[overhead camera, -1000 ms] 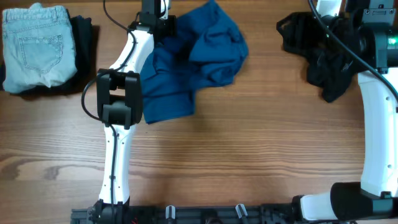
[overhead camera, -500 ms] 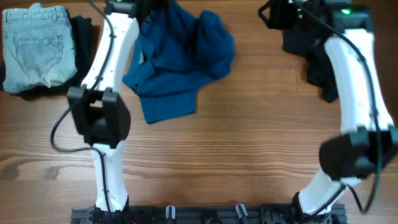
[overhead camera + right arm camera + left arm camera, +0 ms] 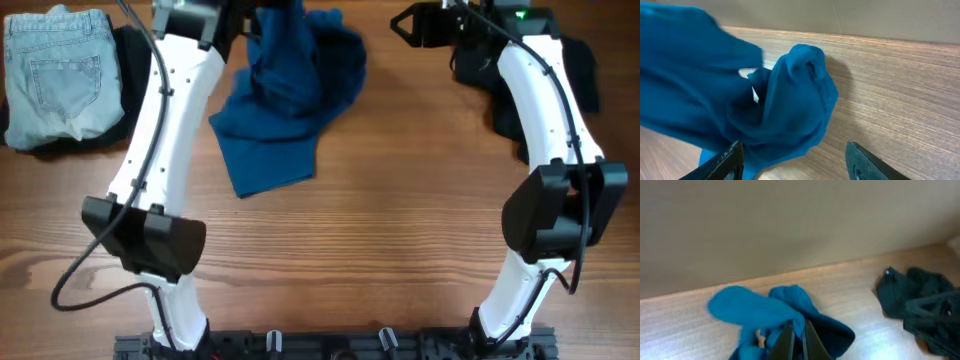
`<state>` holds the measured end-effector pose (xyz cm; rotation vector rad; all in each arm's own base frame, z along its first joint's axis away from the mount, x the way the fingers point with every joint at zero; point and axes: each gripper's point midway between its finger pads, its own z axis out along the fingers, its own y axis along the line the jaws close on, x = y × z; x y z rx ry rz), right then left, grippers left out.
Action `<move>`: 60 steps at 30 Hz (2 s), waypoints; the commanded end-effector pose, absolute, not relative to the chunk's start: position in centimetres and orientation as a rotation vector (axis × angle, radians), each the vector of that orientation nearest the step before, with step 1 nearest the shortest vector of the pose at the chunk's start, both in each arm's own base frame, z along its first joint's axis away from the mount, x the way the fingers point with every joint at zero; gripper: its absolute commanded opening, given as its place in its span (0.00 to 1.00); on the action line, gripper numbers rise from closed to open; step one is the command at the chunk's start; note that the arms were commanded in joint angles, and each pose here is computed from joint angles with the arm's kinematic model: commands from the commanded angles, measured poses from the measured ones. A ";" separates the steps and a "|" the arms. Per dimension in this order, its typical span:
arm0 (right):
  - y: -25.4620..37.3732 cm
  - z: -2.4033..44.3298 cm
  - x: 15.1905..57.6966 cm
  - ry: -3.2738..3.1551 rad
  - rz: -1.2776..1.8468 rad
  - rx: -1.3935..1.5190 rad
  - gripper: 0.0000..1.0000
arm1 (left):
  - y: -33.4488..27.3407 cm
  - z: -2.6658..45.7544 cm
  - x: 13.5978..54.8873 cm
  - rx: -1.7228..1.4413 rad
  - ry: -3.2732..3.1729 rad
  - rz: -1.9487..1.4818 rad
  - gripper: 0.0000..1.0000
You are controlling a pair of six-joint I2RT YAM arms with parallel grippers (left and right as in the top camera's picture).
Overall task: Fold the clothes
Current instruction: 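Grasp the teal shirt corner with the left gripper and lift, then raise the teal shirt high with the left gripper, letting it hang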
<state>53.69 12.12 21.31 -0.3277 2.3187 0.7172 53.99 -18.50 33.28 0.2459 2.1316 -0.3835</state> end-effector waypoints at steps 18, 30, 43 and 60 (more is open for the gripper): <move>13.2 21.9 52.6 2.320 0.782 -0.371 0.65 | -14.2 56.5 38.4 0.187 1.633 -0.276 0.04; 13.8 22.2 52.3 2.301 0.831 -0.399 0.65 | -17.0 49.5 44.3 0.232 1.797 -0.257 0.04; -0.9 28.4 52.4 2.157 0.839 -0.042 0.65 | -33.5 45.6 38.5 0.683 1.823 -0.908 0.04; -8.8 28.2 51.2 2.144 0.780 0.132 0.65 | -36.9 63.7 29.3 0.697 1.062 -1.243 0.04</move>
